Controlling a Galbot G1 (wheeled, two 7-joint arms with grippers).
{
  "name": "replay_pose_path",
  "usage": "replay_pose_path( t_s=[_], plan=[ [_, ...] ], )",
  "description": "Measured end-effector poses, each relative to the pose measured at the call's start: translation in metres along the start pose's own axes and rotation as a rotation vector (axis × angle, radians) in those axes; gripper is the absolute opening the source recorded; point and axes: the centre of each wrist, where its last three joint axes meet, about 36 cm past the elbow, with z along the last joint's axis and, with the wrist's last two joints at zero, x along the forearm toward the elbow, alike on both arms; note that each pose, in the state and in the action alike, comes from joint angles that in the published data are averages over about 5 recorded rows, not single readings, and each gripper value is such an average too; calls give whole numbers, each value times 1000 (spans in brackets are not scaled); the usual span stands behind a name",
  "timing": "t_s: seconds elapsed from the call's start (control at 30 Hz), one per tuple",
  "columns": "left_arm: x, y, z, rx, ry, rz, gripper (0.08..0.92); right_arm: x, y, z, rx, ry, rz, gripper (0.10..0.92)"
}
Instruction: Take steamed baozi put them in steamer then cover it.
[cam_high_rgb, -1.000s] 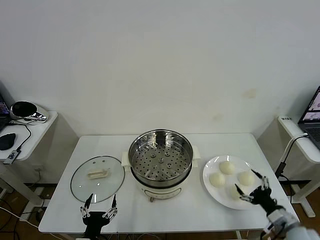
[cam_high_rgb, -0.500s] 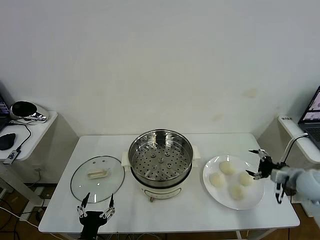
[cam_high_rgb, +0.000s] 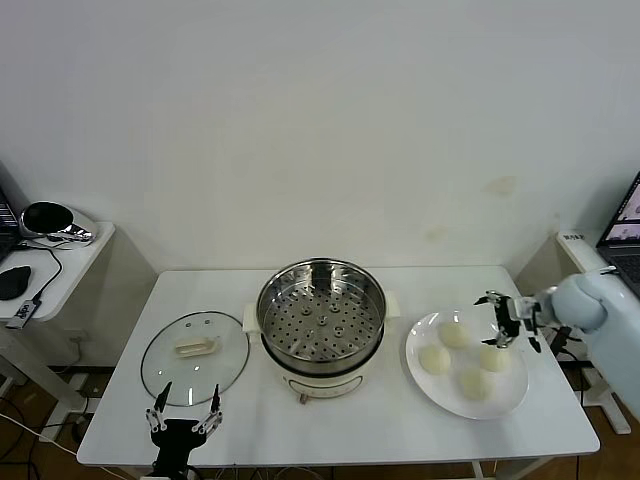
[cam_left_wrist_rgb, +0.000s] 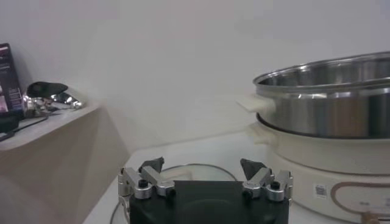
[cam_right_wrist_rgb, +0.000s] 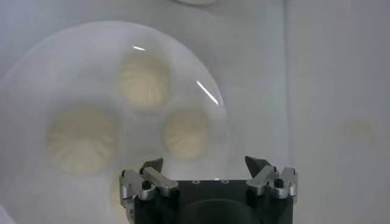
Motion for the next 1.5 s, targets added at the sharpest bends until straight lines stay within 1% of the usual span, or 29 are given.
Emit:
replay_pose_path(
  t_s=[0.37,0.77,0.87,1.33,1.5],
  plan=[
    [-3,5,2,-17,-5,-7,823,-39,-28,-19,4,54,-125,823],
    [-4,9,3,-29,-10,-10,823,-64,-41,-34,4,86,-175,822],
    [-4,9,4,-30,-10,-10,823,-69,-43,-36,4,95,-183,809],
    [-6,11,5,-35,-15,-15,823,-77,-49,-42,6,117,-198,607],
    [-6,11,5,-37,-17,-14,823,-76,-50,-43,11,116,-199,560]
  ],
)
